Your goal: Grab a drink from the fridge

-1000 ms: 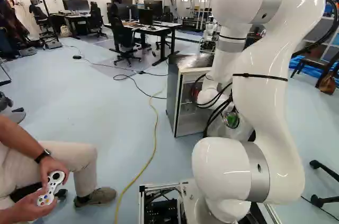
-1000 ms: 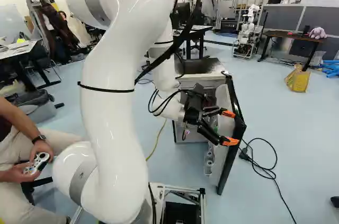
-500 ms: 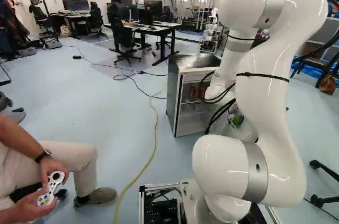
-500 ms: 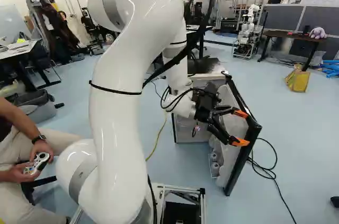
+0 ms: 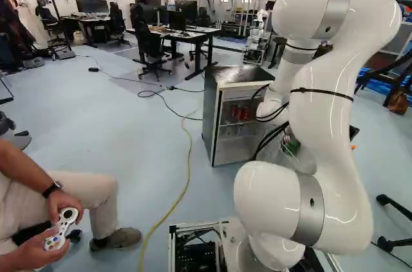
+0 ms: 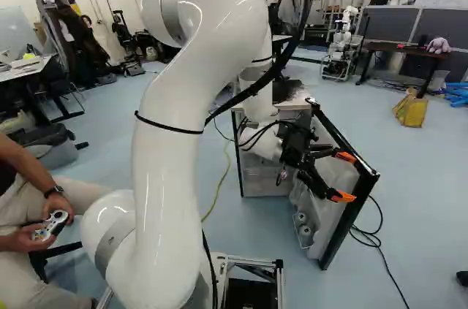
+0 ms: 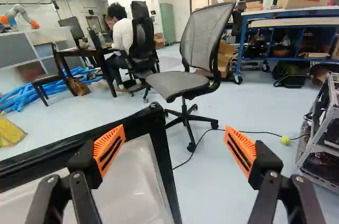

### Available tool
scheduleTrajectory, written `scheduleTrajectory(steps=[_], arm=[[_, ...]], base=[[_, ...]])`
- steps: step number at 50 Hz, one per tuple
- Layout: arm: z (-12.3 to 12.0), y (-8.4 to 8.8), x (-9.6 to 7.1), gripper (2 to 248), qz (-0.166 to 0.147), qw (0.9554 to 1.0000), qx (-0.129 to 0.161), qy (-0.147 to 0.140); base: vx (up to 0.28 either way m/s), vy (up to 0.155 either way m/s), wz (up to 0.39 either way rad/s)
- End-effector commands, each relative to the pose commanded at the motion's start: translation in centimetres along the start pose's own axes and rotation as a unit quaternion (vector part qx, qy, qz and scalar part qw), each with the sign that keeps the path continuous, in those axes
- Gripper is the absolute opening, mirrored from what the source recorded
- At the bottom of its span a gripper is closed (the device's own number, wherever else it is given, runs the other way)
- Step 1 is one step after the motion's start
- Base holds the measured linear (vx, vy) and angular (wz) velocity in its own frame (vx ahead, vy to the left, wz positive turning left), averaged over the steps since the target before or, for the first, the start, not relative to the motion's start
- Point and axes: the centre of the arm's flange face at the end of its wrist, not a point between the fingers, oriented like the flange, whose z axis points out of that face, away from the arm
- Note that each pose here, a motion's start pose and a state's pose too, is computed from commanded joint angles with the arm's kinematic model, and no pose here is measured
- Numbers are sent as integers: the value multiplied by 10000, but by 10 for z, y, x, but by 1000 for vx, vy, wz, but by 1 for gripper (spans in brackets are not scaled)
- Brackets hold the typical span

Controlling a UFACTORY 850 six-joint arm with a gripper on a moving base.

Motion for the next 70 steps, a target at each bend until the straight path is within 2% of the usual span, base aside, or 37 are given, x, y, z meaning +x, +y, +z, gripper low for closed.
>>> scheduleTrajectory(steps=[10,17,27,37,45,53,60,70], arm=[[-4,9,1,247,-75,10000,31,-12],[-10,18,1,247,-177,9997,158,-29],[-21,32,3,247,-387,9976,573,-65],[-34,45,4,247,-615,9919,1108,-114],[-44,56,5,247,-790,9846,1553,-160],[-55,66,6,247,-956,9748,2007,-209],[-64,75,7,247,-1092,9641,2407,-256],[-77,86,8,247,-1258,9459,2972,-322]], base=[[0,0,0],[0,0,0],[0,0,0],[0,0,0],[0,0,0],[0,0,0],[0,0,0],[0,0,0]])
